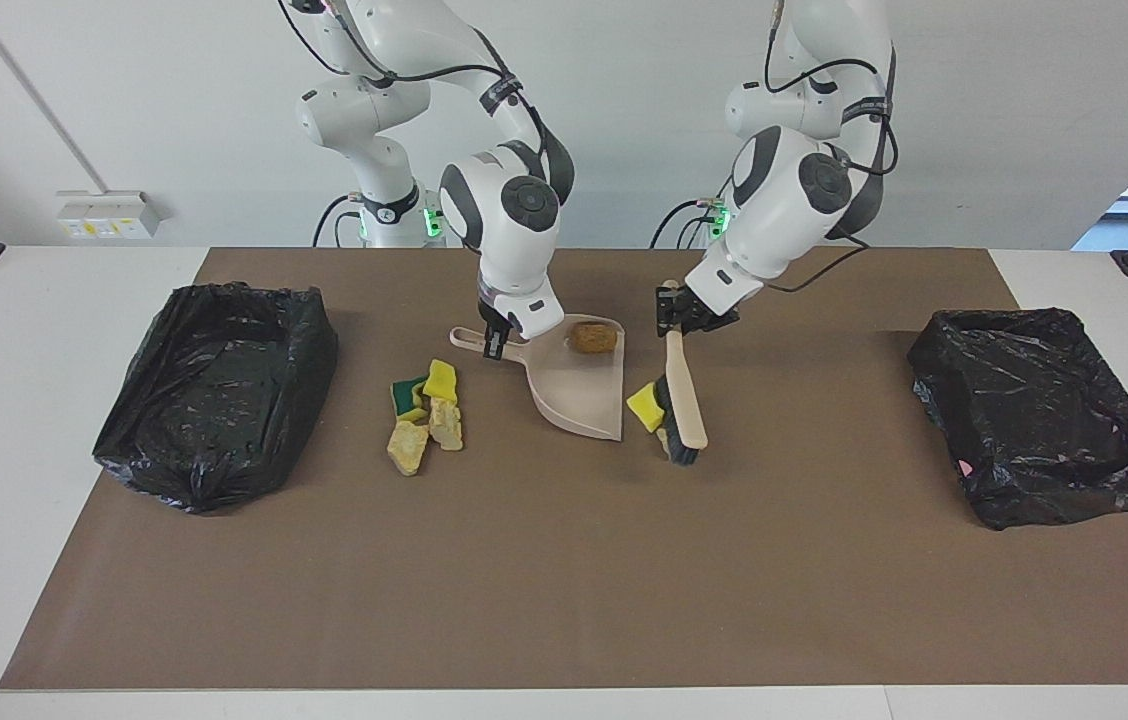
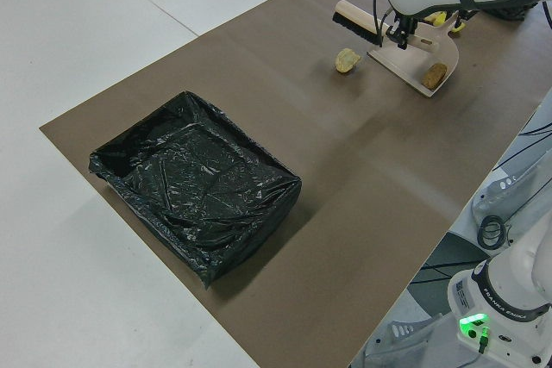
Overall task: Sweep and dump trash in bin
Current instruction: 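Sweep the trash pieces into the dustpan with the brush in the left gripper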
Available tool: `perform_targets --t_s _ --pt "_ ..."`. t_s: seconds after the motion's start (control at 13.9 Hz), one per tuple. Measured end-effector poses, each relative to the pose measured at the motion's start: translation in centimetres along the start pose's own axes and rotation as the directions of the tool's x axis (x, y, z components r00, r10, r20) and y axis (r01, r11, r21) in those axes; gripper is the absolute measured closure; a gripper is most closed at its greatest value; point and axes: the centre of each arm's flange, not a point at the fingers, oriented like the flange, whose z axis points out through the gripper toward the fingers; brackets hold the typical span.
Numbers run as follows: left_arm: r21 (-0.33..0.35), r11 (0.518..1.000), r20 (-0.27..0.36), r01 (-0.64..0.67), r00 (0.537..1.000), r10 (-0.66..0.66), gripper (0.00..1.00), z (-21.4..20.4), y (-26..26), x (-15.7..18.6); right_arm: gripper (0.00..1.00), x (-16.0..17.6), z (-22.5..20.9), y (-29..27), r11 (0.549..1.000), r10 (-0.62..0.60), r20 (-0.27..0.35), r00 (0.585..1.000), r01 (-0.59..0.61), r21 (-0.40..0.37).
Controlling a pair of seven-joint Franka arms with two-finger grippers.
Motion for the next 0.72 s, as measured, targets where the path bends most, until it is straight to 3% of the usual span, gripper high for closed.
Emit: perform_targets --t_s 0.72 --pt "0.024 0.997 -0.011 -0.075 0.997 0.076 0.74 3.7 -8.6 4.1 0.68 0.0 0.0 0.0 1.000 0.002 0.000 1.000 -0.002 0.000"
